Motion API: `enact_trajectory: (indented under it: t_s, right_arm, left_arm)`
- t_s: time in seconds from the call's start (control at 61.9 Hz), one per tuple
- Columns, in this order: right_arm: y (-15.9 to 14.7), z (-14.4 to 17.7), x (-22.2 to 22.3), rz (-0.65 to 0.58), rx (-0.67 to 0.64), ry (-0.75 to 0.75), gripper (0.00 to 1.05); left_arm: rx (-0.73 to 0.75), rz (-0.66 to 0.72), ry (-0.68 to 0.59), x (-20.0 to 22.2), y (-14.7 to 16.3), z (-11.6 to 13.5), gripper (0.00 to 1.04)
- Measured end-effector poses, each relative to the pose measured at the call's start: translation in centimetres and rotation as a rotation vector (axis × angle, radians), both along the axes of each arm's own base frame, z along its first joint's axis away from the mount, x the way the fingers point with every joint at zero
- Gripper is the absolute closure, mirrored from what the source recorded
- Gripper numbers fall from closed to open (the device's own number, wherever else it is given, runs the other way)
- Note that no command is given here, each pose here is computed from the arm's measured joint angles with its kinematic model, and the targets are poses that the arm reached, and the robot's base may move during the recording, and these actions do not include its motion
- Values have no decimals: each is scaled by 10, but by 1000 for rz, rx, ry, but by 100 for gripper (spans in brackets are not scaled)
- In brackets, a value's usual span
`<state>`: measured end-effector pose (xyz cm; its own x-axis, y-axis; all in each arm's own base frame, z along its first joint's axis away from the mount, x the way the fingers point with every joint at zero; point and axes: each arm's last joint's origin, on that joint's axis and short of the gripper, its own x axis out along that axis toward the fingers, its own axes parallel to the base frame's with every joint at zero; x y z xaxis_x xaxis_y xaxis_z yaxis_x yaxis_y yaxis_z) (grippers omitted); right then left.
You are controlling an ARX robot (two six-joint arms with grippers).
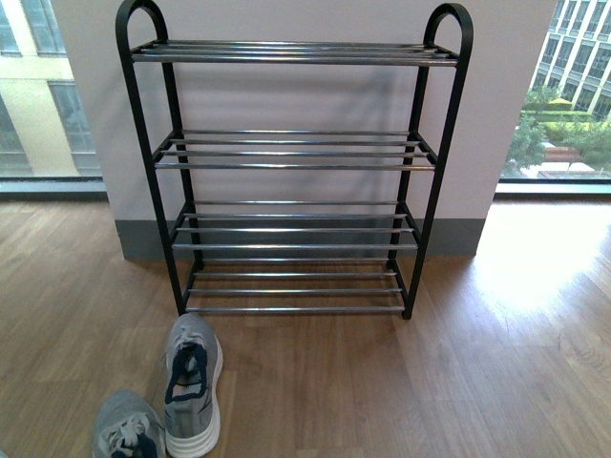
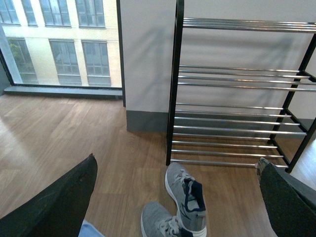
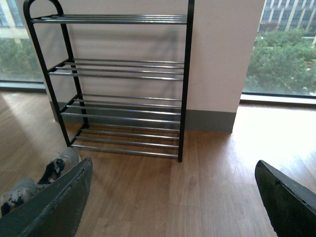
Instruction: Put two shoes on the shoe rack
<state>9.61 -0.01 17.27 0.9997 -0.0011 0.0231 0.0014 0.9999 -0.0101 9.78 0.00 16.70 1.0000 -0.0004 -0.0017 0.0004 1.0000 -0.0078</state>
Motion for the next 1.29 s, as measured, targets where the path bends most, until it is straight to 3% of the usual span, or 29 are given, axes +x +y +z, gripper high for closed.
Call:
enact_trajectory:
  t_s: [0.452, 0.549, 0.614, 0.695, 0.776, 0.889, 1.083, 1.293]
  right_arm:
    - [0, 0, 0, 0, 0, 1, 9]
    - [0, 0, 0, 0, 0, 0, 9]
    - [0, 0, 0, 0, 0, 0, 9]
    - [0, 0, 0, 0, 0, 0, 9]
    - [0, 0, 0, 0, 0, 0, 9]
    - [0, 0, 0, 0, 0, 0, 9]
    - [0, 0, 0, 0, 0, 0, 9]
    - [0, 0, 0, 0, 0, 0, 9]
  left_arm:
    - [-5, 5, 1, 0, 0, 0, 9]
    - [-280, 188, 218, 4, -2, -5, 9]
    - [-596, 211, 255, 19, -4, -4, 9]
    - [-759, 248, 266, 44, -4, 0, 9]
    - [-815, 279, 331, 75, -7, -2, 9]
    - [-827, 306, 561, 122, -25, -29, 9]
    - [-776, 387, 910, 171, -55, -106, 9]
    - [-681, 464, 1156, 180, -66, -162, 9]
